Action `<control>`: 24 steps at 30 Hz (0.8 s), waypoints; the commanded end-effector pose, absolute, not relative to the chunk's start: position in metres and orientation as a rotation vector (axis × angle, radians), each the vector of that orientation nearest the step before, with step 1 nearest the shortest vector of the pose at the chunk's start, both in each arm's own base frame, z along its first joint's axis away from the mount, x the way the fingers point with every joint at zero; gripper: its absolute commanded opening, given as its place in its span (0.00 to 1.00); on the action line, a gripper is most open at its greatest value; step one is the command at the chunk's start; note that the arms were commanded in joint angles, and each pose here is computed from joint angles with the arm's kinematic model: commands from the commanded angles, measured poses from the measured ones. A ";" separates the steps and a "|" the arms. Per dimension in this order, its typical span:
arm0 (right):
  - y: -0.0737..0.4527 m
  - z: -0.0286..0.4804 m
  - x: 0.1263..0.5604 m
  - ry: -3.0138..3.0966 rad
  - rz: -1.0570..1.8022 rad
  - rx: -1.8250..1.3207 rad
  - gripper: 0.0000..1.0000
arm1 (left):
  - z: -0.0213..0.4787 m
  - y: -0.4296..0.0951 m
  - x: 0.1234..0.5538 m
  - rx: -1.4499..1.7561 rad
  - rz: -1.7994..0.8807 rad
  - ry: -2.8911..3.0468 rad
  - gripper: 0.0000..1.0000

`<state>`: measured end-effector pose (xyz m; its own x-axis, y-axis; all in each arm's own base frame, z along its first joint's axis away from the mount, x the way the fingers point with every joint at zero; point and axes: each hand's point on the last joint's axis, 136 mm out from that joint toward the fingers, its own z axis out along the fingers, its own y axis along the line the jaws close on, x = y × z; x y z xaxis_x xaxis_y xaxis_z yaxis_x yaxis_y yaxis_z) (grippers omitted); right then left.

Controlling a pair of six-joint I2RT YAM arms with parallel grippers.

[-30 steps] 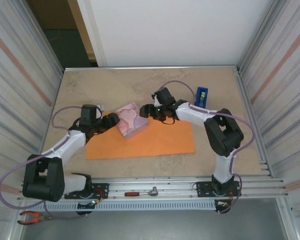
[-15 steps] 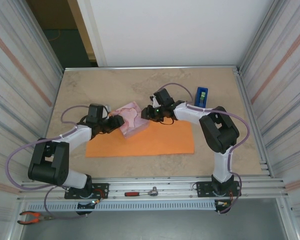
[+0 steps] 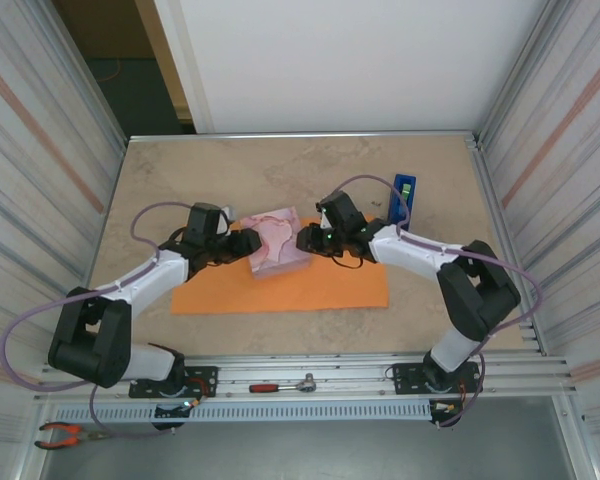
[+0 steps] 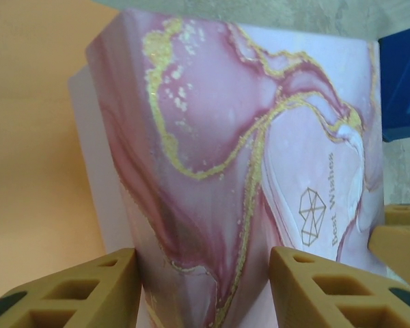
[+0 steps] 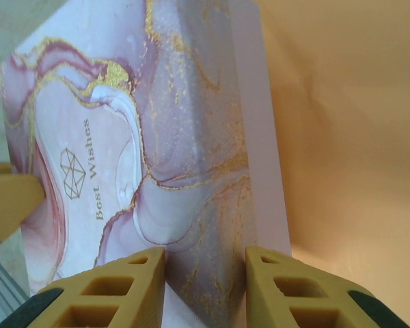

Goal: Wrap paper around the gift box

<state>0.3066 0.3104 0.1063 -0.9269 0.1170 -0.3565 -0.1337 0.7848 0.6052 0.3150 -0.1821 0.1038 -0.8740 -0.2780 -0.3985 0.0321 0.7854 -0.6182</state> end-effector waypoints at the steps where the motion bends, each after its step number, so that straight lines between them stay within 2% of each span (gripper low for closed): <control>1: 0.332 0.131 0.284 2.526 1.039 -0.084 0.33 | 0.139 -0.222 0.309 -0.010 -1.061 2.411 0.51; 11: 0.298 0.123 0.273 2.515 0.933 0.018 0.33 | 0.125 -0.244 0.303 0.025 -1.067 2.454 0.51; 13: 0.294 0.117 0.274 2.528 0.919 0.032 0.38 | 0.118 -0.244 0.302 0.021 -1.061 2.471 0.51; 16: 0.289 0.110 0.277 2.543 0.900 0.053 0.57 | 0.107 -0.239 0.301 0.003 -1.017 2.497 0.52; 17: 0.288 0.108 0.278 2.546 0.895 0.060 0.60 | 0.104 -0.236 0.302 0.000 -0.996 2.502 0.53; 24: 0.280 0.094 0.280 2.575 0.868 0.084 0.63 | 0.093 -0.214 0.311 -0.053 -0.921 2.518 0.59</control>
<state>0.2807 0.2797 0.1003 -0.9046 0.1831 -0.3850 -0.0817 0.8118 0.5782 0.3044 -0.2163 0.0868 -0.9052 -0.1889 -0.3806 0.0961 0.7816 -0.6164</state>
